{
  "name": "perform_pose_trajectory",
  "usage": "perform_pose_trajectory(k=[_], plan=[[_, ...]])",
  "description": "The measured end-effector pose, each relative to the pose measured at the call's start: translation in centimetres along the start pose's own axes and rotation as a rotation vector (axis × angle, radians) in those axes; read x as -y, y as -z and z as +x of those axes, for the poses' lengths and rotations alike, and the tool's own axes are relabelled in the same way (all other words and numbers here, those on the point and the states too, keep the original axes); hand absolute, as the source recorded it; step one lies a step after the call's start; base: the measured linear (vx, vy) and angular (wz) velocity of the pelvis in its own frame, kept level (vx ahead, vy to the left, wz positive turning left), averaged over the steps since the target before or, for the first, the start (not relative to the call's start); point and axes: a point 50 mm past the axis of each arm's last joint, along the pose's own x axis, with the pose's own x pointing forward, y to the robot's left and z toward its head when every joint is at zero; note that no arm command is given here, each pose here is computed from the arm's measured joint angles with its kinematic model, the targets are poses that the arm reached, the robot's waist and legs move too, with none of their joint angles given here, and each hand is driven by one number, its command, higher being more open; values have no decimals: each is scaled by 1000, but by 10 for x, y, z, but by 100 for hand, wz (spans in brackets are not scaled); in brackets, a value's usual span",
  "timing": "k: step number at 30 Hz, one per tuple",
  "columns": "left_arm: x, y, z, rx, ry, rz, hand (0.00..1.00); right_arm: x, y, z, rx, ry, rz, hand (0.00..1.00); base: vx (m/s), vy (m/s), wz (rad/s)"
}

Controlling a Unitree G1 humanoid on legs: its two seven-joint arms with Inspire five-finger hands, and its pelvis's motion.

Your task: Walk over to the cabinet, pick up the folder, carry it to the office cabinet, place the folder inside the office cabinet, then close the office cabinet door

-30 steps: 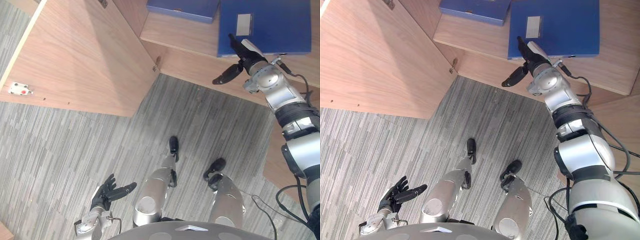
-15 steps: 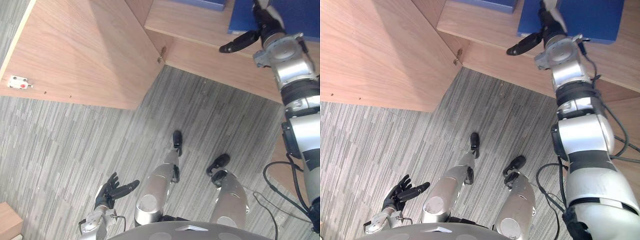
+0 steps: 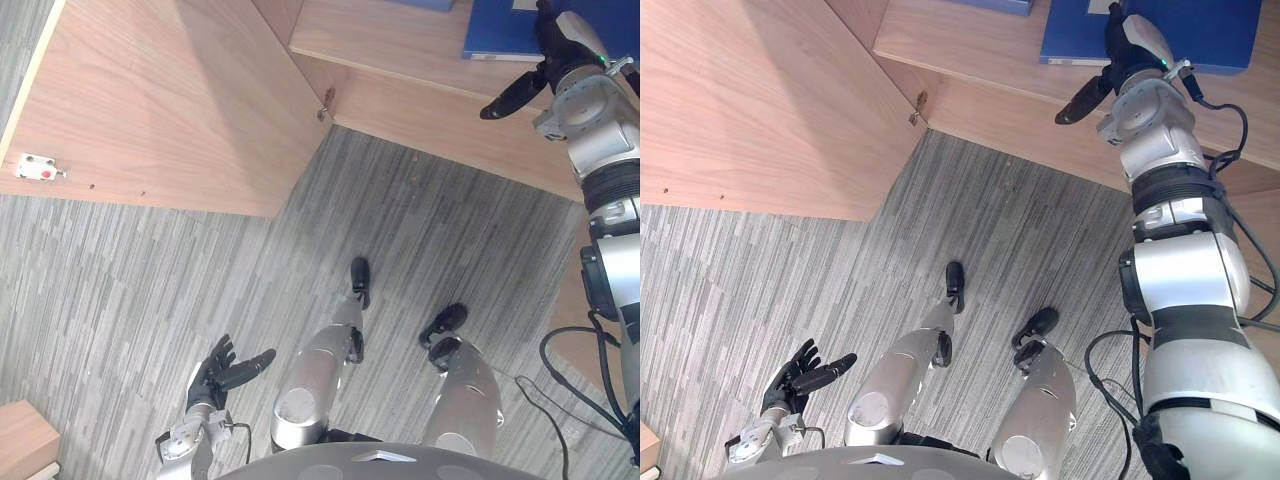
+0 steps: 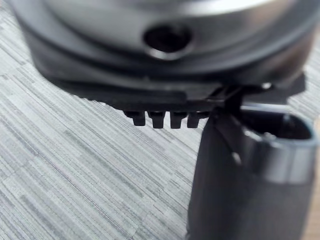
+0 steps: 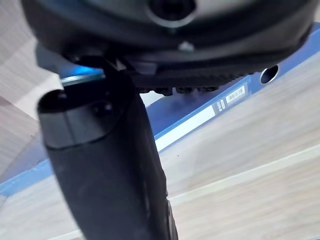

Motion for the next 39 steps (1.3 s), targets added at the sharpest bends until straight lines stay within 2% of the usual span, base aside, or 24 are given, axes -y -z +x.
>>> perform_pose_trajectory(k=[4, 6, 7, 8, 12, 14, 18, 21, 26, 32, 39], plan=[[5, 1, 0, 10, -12, -12, 100, -3, -10, -10, 93, 133, -137, 100, -7, -21, -3], [7, 2, 0, 11, -33, -3, 100, 4, -14, -23, 138, 370, -290, 100, -7, -35, -6], [8, 2, 0, 11, -39, 1, 100, 9, -15, -24, 136, 424, -317, 100, -27, -28, -10], [9, 2, 0, 18, -40, 7, 100, 27, -16, -29, 117, 567, -335, 100, -23, -16, -11], [8, 6, -1, 3, -42, 14, 100, 42, -19, -37, 122, 718, -302, 100, -29, -10, -9], [9, 9, -1, -7, -32, 32, 100, 37, -16, -40, 131, 739, -310, 100, -37, -16, -11], [9, 14, -2, -28, -26, 45, 100, 4, -13, -43, 192, 640, -372, 100, -50, -26, -11], [8, 17, -2, -42, -29, 45, 100, -27, -14, -44, 271, 475, -413, 100, -38, -32, -5], [9, 18, -3, -47, -22, 47, 100, -64, -23, -46, 375, 164, -267, 100, -17, -36, -6], [9, 18, -3, -46, -18, 49, 100, -82, -18, -42, 336, -44, -204, 100, -7, -8, 1], [8, 18, -3, -48, -18, 55, 100, -89, -14, -39, 308, -111, -227, 100, -5, -3, 0]])
